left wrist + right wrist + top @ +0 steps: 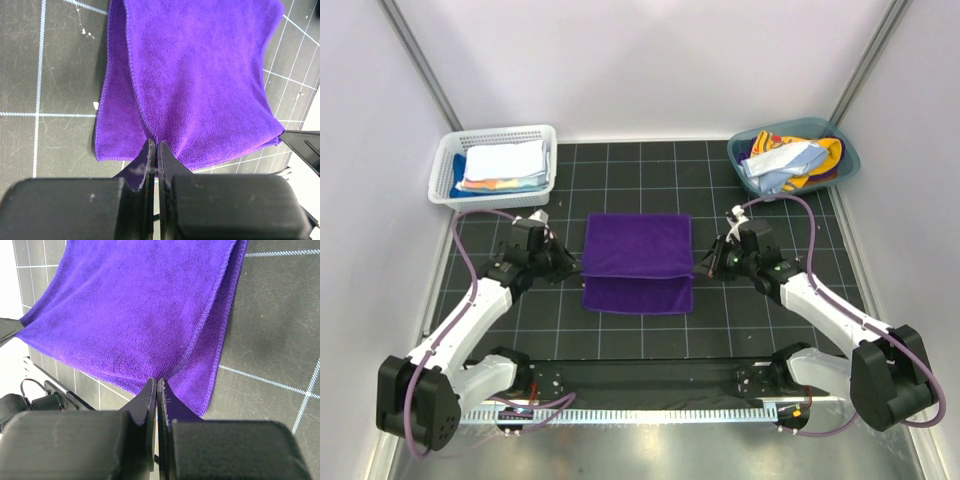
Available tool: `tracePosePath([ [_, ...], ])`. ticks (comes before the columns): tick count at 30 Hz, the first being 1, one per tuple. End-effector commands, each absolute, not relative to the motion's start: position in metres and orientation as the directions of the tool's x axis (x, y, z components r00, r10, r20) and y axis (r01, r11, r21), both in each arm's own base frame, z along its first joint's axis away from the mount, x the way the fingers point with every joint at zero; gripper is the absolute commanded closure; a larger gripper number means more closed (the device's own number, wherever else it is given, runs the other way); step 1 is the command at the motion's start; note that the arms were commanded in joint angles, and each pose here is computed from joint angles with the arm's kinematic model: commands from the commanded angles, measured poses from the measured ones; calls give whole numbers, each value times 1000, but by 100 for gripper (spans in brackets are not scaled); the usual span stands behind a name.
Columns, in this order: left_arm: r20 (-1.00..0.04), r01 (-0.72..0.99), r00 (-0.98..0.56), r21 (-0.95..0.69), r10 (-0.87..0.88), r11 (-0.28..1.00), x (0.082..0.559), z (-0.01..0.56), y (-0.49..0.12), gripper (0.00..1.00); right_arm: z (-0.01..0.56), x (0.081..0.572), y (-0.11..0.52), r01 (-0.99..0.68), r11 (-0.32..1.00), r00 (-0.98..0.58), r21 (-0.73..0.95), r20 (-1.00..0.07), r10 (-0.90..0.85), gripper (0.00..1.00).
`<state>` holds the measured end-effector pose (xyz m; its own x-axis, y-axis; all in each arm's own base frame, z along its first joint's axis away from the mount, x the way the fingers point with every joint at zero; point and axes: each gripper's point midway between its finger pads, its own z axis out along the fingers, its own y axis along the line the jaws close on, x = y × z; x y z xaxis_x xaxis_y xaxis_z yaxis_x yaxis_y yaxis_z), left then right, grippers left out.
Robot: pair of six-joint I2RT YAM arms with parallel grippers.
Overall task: Fold and stack the towels
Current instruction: Fold the towel
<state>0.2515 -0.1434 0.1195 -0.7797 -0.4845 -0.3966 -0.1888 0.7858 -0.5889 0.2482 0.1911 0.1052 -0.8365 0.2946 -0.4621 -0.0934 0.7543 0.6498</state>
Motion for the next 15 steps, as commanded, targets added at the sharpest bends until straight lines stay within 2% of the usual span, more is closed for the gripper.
tracePosePath([
  [1,-403,-183,-782,-580,-475,794,246,116,-141,97,108,248,191,-115,757,-822,643,-490,292,98],
  [15,-328,-223,-827,-554,-457,802,229,62,-141,96,57,224,196,-62,776,-873,628,-411,262,98],
])
